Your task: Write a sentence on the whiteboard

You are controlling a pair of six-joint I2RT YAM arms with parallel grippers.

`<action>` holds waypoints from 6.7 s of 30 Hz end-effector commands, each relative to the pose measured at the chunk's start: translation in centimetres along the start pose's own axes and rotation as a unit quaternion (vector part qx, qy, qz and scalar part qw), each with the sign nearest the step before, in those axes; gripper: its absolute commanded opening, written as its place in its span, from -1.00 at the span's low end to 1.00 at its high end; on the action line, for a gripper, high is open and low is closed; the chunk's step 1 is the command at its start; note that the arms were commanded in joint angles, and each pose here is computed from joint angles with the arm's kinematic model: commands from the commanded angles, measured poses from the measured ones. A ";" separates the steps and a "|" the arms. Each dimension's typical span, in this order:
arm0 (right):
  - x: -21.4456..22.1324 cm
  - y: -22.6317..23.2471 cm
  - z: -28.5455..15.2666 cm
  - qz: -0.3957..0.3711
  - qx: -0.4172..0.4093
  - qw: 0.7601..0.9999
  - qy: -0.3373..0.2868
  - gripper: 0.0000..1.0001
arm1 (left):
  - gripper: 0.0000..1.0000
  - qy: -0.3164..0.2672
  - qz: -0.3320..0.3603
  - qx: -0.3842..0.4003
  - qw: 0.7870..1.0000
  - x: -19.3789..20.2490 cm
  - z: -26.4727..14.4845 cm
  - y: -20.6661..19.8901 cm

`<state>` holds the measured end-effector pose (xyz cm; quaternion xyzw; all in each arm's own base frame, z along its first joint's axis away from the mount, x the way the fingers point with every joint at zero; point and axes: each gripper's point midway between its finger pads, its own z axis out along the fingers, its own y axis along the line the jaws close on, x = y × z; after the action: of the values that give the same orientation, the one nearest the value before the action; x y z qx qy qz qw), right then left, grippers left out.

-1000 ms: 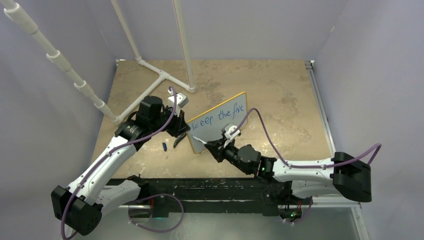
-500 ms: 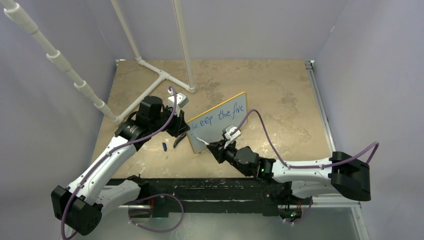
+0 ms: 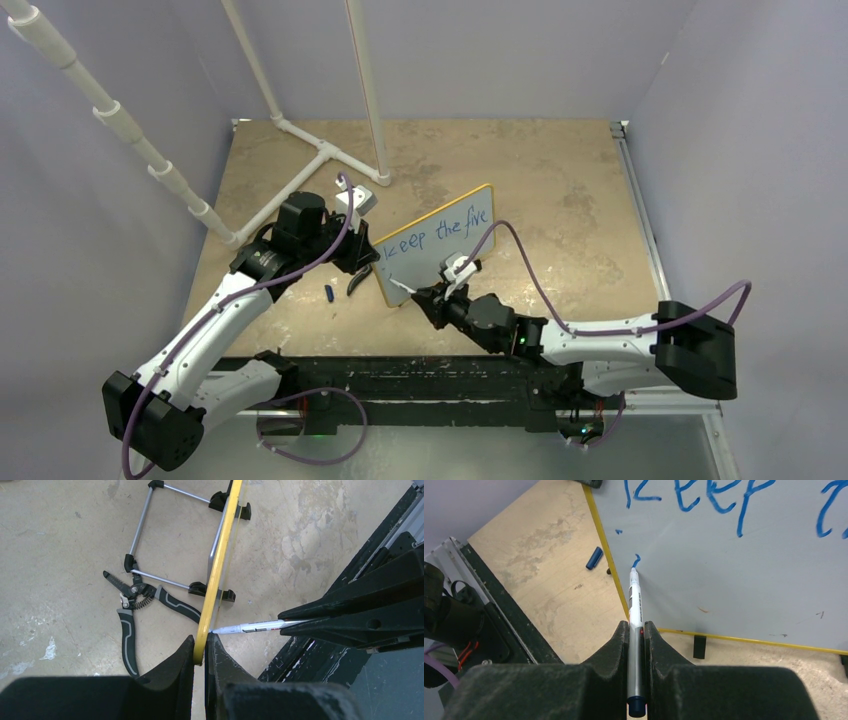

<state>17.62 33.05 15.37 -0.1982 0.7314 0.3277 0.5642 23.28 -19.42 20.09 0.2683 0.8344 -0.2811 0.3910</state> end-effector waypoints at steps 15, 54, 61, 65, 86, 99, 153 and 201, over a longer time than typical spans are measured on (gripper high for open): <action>-1.5 -1.2 0.1 0.003 0.047 0.999 -0.017 -1.00 | -1.00 -0.021 0.014 -0.005 1.000 -1.1 -0.3 0.0; 0.5 -3.1 -0.7 0.022 0.091 0.996 0.007 -1.00 | -1.00 -0.022 0.014 -0.006 1.000 -1.1 -0.4 -0.1; -2.2 -2.1 -2.0 0.041 0.047 0.997 -0.039 -1.00 | -1.00 -0.022 0.014 -0.005 1.000 -1.2 -0.5 -0.1; -2.7 -2.1 -1.7 0.035 0.051 0.997 -0.044 -1.00 | -1.00 -0.021 0.013 -0.004 1.000 -1.1 -0.5 -0.2; -3.3 -1.9 -0.2 0.018 0.067 0.996 -0.052 -1.00 | -1.00 -0.022 0.014 -0.004 1.000 -1.2 -0.5 -0.2; 0.1 -2.5 -0.6 0.022 0.072 0.997 -0.004 -1.00 | -1.00 -0.022 0.014 -0.004 1.000 -1.2 -0.5 -0.2; -1.8 -2.6 -1.5 0.020 0.067 0.997 -0.034 -1.00 | -1.00 -0.019 0.012 -0.004 1.000 -1.0 -0.4 -0.1; -3.2 -2.0 -1.7 0.018 0.050 0.997 -0.060 -1.00 | -1.00 -0.015 0.012 -0.001 1.000 -1.0 -0.1 -0.2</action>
<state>18.82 30.33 17.56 -0.1381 0.7242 0.3039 0.6034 23.28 -19.45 20.16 0.2694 0.8335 -0.2792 0.3933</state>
